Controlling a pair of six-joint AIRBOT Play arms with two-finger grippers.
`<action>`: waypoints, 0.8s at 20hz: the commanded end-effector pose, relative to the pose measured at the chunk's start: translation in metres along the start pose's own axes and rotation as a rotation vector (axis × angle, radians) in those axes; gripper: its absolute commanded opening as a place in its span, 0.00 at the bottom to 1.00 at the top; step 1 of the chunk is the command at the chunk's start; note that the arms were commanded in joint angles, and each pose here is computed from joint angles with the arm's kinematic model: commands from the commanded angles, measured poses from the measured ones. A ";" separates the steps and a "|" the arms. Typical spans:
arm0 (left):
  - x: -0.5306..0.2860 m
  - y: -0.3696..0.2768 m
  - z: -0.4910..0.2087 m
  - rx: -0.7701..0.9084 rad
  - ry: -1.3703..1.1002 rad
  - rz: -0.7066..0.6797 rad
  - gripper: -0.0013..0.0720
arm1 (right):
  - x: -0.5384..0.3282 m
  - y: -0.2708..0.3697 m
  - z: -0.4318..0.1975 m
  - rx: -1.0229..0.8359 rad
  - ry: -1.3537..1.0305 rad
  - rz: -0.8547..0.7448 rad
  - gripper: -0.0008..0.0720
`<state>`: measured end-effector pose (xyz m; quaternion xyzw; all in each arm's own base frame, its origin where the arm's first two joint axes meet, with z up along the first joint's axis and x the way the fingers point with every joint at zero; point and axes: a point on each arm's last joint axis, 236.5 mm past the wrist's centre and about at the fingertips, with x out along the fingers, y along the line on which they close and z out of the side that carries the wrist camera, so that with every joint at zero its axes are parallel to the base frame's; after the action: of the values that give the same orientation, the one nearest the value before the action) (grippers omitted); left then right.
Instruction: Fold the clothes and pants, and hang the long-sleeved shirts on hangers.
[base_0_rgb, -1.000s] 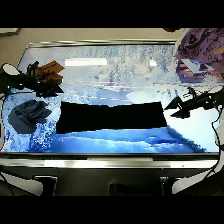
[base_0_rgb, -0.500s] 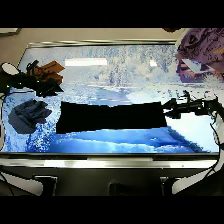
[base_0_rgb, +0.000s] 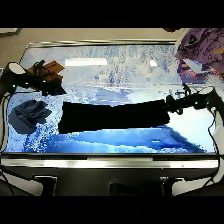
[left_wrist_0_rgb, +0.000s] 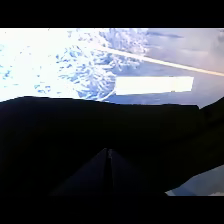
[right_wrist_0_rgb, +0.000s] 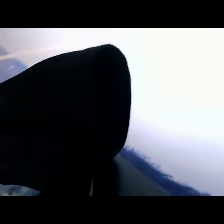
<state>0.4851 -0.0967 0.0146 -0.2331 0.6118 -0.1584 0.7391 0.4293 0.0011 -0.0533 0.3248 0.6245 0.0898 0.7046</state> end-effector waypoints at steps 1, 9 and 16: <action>0.043 -0.050 -0.012 0.015 0.027 -0.029 0.04 | -0.069 -0.008 -0.003 0.049 -0.135 -0.216 0.05; 0.177 -0.219 -0.107 0.056 0.160 -0.268 0.04 | -0.179 0.017 -0.010 0.032 -0.314 -0.370 0.05; 0.246 -0.310 -0.181 -0.070 0.238 -0.424 0.04 | -0.207 0.038 -0.019 0.030 -0.313 -0.366 0.05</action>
<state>0.3926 -0.4665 -0.0429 -0.3235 0.6342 -0.3149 0.6277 0.3866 -0.0742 0.1251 0.2269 0.5553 -0.0963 0.7943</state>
